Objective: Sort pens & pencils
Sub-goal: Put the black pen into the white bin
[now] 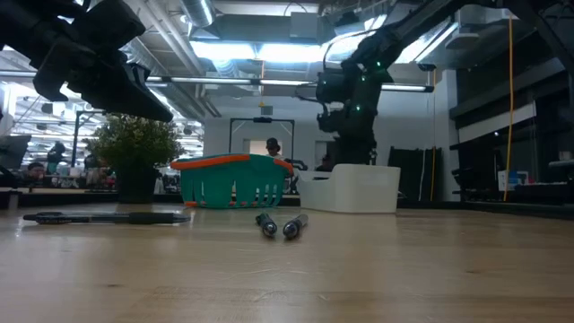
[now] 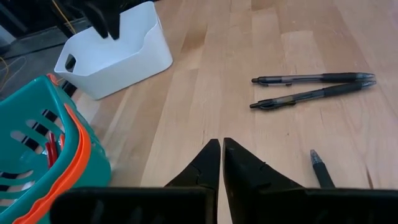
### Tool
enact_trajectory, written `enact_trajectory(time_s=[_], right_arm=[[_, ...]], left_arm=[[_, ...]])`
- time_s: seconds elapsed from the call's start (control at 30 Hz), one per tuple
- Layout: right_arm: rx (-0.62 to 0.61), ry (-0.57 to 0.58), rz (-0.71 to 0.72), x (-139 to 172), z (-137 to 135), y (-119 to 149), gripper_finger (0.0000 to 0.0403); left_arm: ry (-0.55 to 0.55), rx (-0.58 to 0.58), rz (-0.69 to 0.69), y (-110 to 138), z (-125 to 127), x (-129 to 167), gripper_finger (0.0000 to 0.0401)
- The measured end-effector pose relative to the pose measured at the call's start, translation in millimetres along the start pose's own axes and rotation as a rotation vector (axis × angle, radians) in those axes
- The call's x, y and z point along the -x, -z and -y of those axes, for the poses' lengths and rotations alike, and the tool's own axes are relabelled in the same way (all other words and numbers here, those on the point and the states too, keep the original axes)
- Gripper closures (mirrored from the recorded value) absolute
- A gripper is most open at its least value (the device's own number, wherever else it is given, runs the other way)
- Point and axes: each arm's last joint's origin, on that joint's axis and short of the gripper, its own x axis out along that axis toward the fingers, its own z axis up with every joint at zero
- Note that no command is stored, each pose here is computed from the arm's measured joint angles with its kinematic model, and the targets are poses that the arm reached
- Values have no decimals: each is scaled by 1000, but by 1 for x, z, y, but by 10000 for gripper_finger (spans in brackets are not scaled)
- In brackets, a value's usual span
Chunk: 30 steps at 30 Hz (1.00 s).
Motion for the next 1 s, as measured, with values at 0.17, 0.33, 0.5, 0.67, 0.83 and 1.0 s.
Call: enact_trajectory(time_s=[0.17, 0.33, 0.5, 0.67, 0.83, 1.0], right_arm=[[-44, -56, -11, 26, -9, -11, 214], [-88, -206, 12, 43, -33, -21, 221], [-68, -276, -40, 44, -67, -18, 228], [-28, -294, -115, 44, -107, -9, 233], [-29, -244, -115, 45, -148, -2, 234], [-124, -114, -41, 47, -182, 4, 234]], left_arm=[[0, -4, -6, 1, 0, 0, 387], [0, -4, -9, 1, 0, 0, 387], [0, -3, -9, 1, 0, 0, 387], [0, -1, -9, 1, 0, 0, 387], [46, -1, -11, 1, 1, 0, 387], [74, -4, -13, 1, 2, 0, 387]])
